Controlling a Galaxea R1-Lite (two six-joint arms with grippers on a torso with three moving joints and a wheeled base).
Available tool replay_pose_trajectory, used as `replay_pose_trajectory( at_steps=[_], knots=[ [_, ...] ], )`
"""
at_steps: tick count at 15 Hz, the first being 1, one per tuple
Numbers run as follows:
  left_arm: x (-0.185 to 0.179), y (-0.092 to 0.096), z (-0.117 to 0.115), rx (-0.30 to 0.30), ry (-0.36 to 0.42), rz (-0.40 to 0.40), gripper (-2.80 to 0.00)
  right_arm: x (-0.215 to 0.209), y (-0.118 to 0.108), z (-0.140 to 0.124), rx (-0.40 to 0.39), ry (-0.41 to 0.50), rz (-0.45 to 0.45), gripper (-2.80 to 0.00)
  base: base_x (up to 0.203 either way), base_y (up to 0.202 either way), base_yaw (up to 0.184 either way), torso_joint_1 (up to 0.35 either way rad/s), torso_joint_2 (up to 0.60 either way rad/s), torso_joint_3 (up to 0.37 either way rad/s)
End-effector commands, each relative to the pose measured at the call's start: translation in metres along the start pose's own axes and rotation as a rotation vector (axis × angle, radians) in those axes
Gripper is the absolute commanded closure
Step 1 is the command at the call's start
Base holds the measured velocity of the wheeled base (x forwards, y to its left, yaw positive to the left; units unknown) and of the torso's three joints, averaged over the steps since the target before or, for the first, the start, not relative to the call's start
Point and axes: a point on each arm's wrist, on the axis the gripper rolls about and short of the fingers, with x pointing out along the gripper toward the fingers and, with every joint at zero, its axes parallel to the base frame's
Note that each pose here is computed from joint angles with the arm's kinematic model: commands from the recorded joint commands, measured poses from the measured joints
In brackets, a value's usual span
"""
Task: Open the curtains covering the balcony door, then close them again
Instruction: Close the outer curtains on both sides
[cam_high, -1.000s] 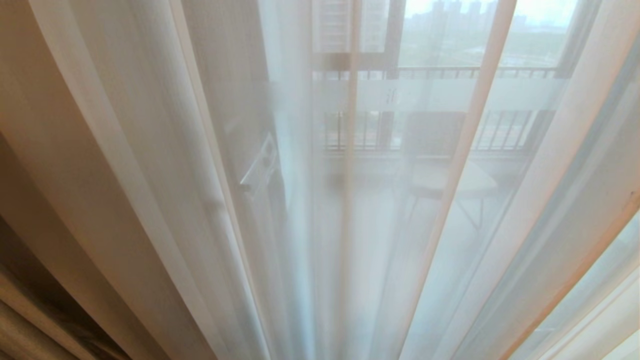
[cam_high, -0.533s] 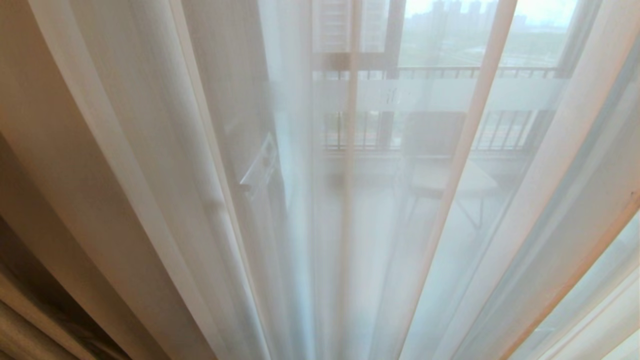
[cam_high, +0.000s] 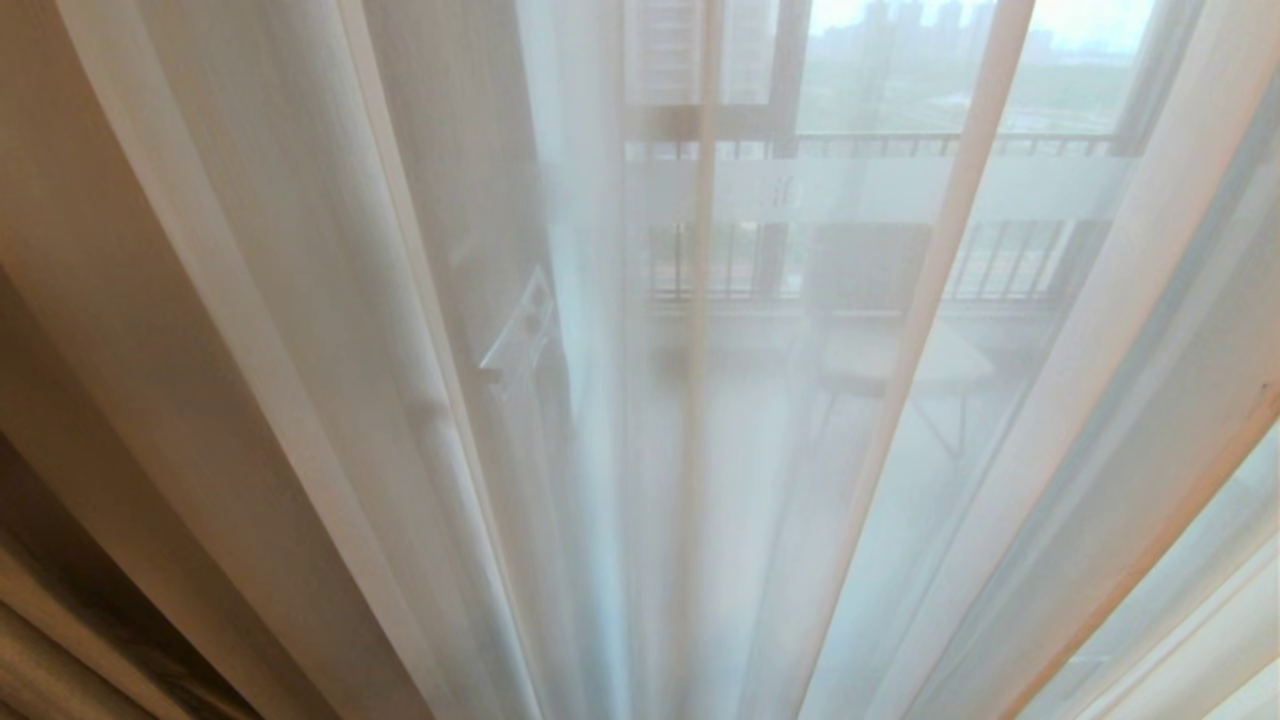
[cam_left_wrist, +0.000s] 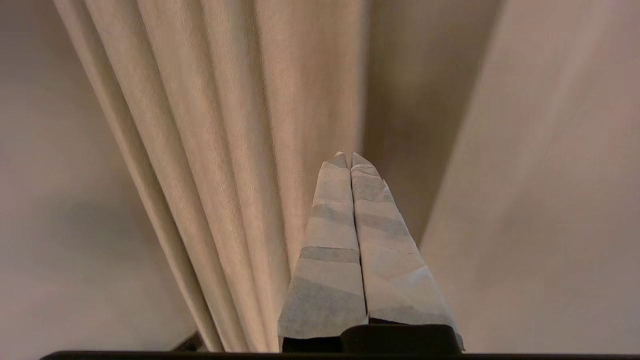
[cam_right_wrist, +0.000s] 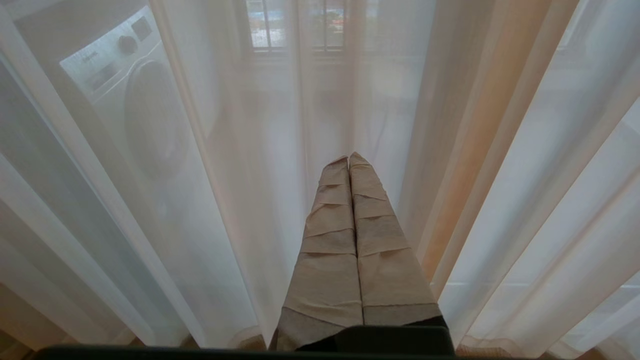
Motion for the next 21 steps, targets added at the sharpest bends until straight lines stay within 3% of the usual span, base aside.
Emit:
replay_pose_trajectory(
  at_steps=[1,2,6,10,21],
  knots=[
    [0.011,0.004,-0.011,-0.012,0.029,0.009,0.00,0.000,0.000,0.000,0.000,-0.001,0.001,0.00,0.000,0.000,0.000,0.000,0.00,0.000],
    [0.012,0.005,-0.013,-0.014,0.036,0.011,-2.80,0.000,0.000,0.000,0.000,-0.001,0.001,0.00,0.000,0.000,0.000,0.000,0.00,0.000],
    [0.022,0.008,-0.018,-0.009,0.042,0.016,-2.80,0.000,0.000,0.000,0.000,-0.001,0.001,0.00,0.000,0.000,0.000,0.000,0.00,0.000],
    [0.043,0.017,-0.024,0.007,-0.046,0.026,-2.80,0.000,0.000,0.000,0.000,-0.001,0.001,0.00,0.000,0.000,0.000,0.000,0.00,0.000],
    [0.105,0.033,-0.034,0.012,-0.105,0.018,-2.80,0.000,0.000,0.000,0.000,-0.001,0.001,0.00,0.000,0.000,0.000,0.000,0.00,0.000]
  ],
)
